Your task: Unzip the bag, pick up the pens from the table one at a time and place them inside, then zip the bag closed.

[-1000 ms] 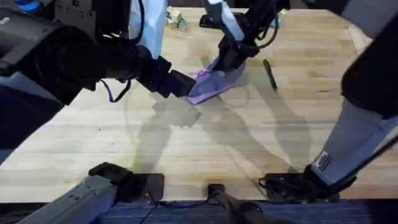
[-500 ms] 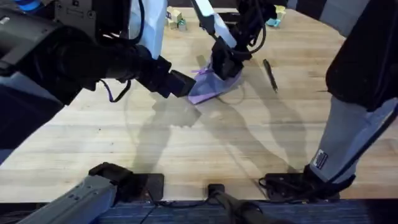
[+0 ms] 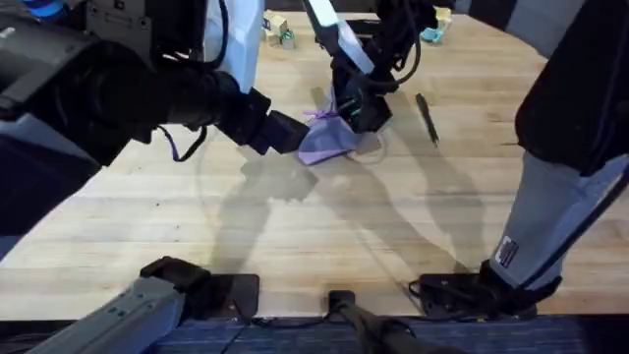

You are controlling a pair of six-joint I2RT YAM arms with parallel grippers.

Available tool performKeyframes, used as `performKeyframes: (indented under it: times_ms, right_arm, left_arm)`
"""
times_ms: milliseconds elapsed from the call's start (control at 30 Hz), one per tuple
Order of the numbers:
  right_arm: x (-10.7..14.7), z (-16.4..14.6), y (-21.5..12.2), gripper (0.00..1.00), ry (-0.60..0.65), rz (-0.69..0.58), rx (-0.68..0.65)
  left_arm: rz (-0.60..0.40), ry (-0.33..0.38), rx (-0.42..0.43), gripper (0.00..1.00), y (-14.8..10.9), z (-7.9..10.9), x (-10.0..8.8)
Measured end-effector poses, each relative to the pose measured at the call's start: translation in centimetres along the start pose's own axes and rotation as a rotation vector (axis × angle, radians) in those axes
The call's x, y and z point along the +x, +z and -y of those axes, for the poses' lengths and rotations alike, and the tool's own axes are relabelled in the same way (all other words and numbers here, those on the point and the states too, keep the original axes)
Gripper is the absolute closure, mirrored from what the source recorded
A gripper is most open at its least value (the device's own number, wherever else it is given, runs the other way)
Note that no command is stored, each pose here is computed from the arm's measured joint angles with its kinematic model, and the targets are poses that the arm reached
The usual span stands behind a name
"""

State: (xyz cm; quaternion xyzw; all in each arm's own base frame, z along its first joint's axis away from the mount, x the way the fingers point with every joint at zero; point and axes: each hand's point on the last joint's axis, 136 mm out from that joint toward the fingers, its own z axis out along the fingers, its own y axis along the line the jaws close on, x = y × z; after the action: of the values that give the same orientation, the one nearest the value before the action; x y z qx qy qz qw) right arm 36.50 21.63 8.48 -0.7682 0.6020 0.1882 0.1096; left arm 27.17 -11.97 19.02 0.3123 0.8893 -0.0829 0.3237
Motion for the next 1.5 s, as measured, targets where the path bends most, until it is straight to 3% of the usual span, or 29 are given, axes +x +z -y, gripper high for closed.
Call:
performKeyframes:
  times_ms: [300, 467, 533, 600, 1000, 1167, 1500]
  right_arm:
    - [-0.4, -0.6, -1.3, 0.005, 0.085, -0.008, 0.012]
    - [-2.1, -1.2, -5.2, 0.004, 0.161, 0.019, 0.095]
    - [-2.7, -1.7, -9.3, 0.005, 0.211, 0.046, 0.195]
    - [-0.4, -1.5, -12.6, 0.005, 0.284, 0.058, 0.28]
    - [8.8, -1.5, -18.5, 0.005, 0.689, 0.099, 0.433]
    - [11.5, -2.2, -18.4, 0.005, 0.798, 0.107, 0.444]
    - [16.0, -4.2, -15.0, 0.005, 1.012, 0.14, 0.461]
  left_arm:
    - [-0.001, 0.0, -0.002, 0.008, 0.0, 0.0, 0.0]
    - [0.0, 0.0, -0.002, 0.008, 0.0, 0.0, 0.0]
    - [-0.001, 0.0, -0.002, 0.008, 0.0, 0.0, 0.0]
    - [-0.008, -0.001, 0.0, 0.008, 0.0, 0.0, 0.2]
    - [-0.008, -0.001, 0.0, 0.007, 0.0, 0.0, 0.2]
    - [-0.008, -0.001, 0.0, 0.007, 0.0, 0.0, 0.2]
    - [-0.008, -0.001, 0.0, 0.007, 0.0, 0.0, 0.2]
